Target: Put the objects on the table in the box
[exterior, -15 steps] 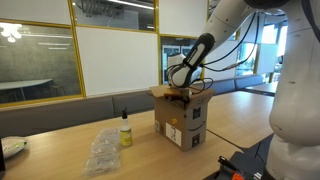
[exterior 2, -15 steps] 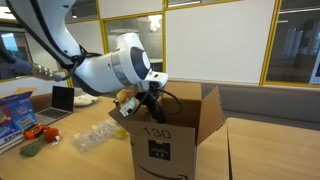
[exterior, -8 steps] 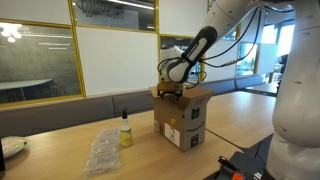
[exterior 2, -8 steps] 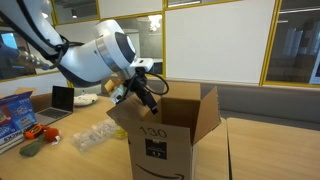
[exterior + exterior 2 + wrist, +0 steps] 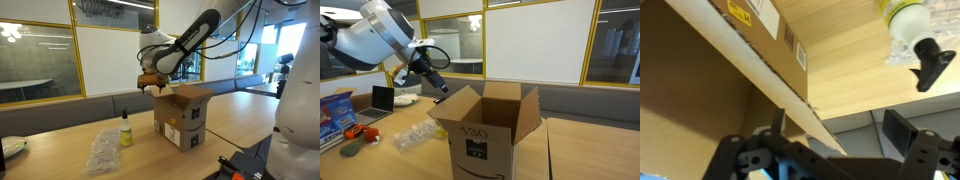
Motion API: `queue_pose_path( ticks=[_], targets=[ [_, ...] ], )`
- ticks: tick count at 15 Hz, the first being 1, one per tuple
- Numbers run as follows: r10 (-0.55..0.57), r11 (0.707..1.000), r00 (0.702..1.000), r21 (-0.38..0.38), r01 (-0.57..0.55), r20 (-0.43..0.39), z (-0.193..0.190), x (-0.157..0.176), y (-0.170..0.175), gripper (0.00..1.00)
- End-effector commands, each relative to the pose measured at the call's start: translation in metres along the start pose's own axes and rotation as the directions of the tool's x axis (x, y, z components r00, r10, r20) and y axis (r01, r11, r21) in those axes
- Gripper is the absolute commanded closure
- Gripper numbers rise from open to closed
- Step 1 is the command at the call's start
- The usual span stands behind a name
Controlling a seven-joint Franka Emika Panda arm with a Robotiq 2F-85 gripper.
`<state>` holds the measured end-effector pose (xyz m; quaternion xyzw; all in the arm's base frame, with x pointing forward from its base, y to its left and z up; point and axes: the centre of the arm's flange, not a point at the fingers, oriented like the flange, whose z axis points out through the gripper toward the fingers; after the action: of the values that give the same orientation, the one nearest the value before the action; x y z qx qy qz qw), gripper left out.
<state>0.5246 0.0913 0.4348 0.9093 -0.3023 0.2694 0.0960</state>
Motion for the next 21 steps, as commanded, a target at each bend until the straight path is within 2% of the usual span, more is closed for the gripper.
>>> queue_pose_path(
  ticks=[1,5,11,16,21],
  targets=[
    [-0.079,0.995,0.997,0.068,0.08,-0.015,-0.024,-0.01,-0.047,0.0],
    [-0.178,0.969,0.983,0.18,0.168,0.038,-0.023,-0.033,-0.091,0.0],
    [-0.302,0.892,0.937,0.399,0.211,0.178,0.017,-0.056,-0.146,0.0],
    [-0.368,0.864,0.879,0.461,0.203,0.302,0.07,-0.071,-0.179,0.0],
    [-0.414,0.855,0.82,0.478,0.201,0.395,0.121,-0.089,-0.205,0.0]
  ],
)
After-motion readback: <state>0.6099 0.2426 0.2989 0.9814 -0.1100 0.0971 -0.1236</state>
